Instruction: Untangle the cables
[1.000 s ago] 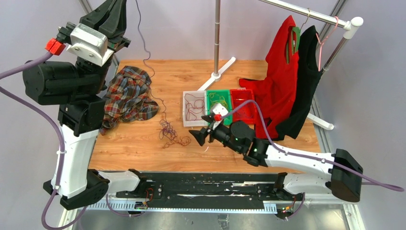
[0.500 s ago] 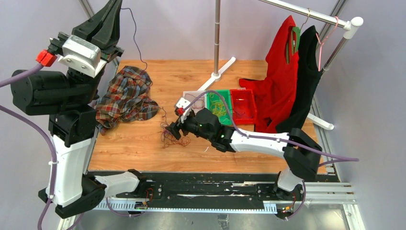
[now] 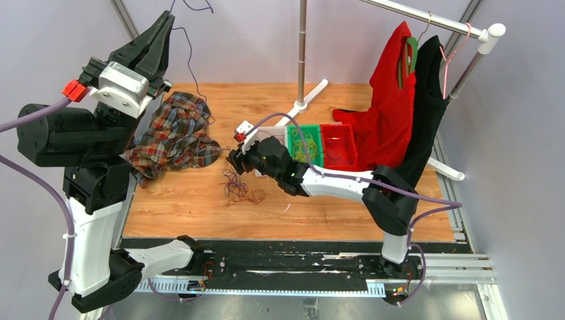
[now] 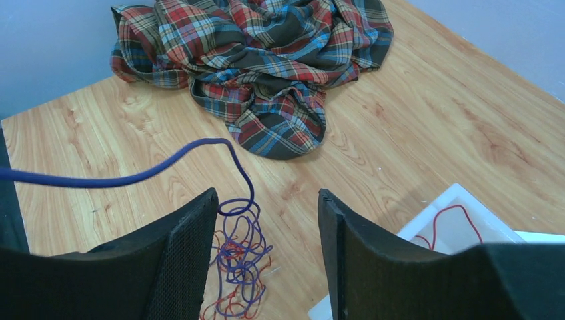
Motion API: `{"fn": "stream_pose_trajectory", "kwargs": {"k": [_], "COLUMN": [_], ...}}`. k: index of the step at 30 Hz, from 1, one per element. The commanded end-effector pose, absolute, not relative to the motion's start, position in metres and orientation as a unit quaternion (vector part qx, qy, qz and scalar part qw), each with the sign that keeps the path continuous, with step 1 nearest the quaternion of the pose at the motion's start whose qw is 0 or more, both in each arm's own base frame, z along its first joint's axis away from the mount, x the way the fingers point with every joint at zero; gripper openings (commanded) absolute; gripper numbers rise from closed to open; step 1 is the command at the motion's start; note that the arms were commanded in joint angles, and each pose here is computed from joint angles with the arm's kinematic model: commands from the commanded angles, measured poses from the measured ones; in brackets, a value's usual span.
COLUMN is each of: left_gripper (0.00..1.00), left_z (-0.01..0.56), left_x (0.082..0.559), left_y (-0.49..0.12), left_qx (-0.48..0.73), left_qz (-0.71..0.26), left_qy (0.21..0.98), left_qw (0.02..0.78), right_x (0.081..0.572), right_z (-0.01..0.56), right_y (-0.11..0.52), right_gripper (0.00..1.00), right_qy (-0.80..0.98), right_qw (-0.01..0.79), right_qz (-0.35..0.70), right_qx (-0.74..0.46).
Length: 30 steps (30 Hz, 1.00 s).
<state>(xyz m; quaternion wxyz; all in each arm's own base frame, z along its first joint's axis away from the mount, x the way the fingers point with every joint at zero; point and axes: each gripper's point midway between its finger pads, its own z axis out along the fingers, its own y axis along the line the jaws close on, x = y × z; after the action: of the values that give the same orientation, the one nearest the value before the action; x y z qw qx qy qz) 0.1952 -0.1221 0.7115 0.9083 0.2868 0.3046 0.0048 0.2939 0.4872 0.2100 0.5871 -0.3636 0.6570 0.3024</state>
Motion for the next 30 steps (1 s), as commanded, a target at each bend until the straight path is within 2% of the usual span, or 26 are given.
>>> {"fn": "stream_pose_trajectory", "kwargs": {"k": [1, 4, 6, 12, 17, 22, 26, 30], "left_gripper": [0.0, 0.01, 0.0, 0.0, 0.01, 0.03, 0.12, 0.31], "left_z": [0.711, 0.711, 0.71, 0.679, 0.598, 0.451, 0.355, 0.306], "left_x": [0.184, 0.181, 0.181, 0.184, 0.202, 0.23, 0.224, 0.194], "left_y": [-0.115, -0.113, -0.11, -0.103, -0.093, -0.087, -0.101, -0.14], "left_qx": [0.289, 0.292, 0.289, 0.291, 0.292, 0.315, 0.376, 0.451], "left_qz": [0.015, 0.02, 0.024, 0.028, 0.029, 0.05, 0.015, -0.108], "left_qy": [0.3, 0.3, 0.303, 0.343, 0.459, 0.604, 0.668, 0.68], "left_qw": [0.909, 0.908, 0.908, 0.893, 0.839, 0.73, 0.642, 0.568], "right_x": [0.297, 0.293, 0.293, 0.296, 0.286, 0.27, 0.257, 0.25], "right_z": [0.225, 0.223, 0.223, 0.24, 0.273, 0.301, 0.311, 0.31], "right_y": [0.503, 0.51, 0.512, 0.499, 0.48, 0.457, 0.439, 0.428], "right_gripper": [0.57, 0.54, 0.48, 0.02, 0.01, 0.01, 0.01, 0.01], "right_qy": [0.64, 0.635, 0.635, 0.627, 0.6, 0.579, 0.578, 0.591], "right_qw": [0.582, 0.572, 0.572, 0.585, 0.606, 0.622, 0.622, 0.613], "right_qz": [0.355, 0.376, 0.38, 0.383, 0.399, 0.411, 0.416, 0.405], "right_qx": [-0.355, -0.358, -0.355, -0.343, -0.337, -0.329, -0.325, -0.333]}}
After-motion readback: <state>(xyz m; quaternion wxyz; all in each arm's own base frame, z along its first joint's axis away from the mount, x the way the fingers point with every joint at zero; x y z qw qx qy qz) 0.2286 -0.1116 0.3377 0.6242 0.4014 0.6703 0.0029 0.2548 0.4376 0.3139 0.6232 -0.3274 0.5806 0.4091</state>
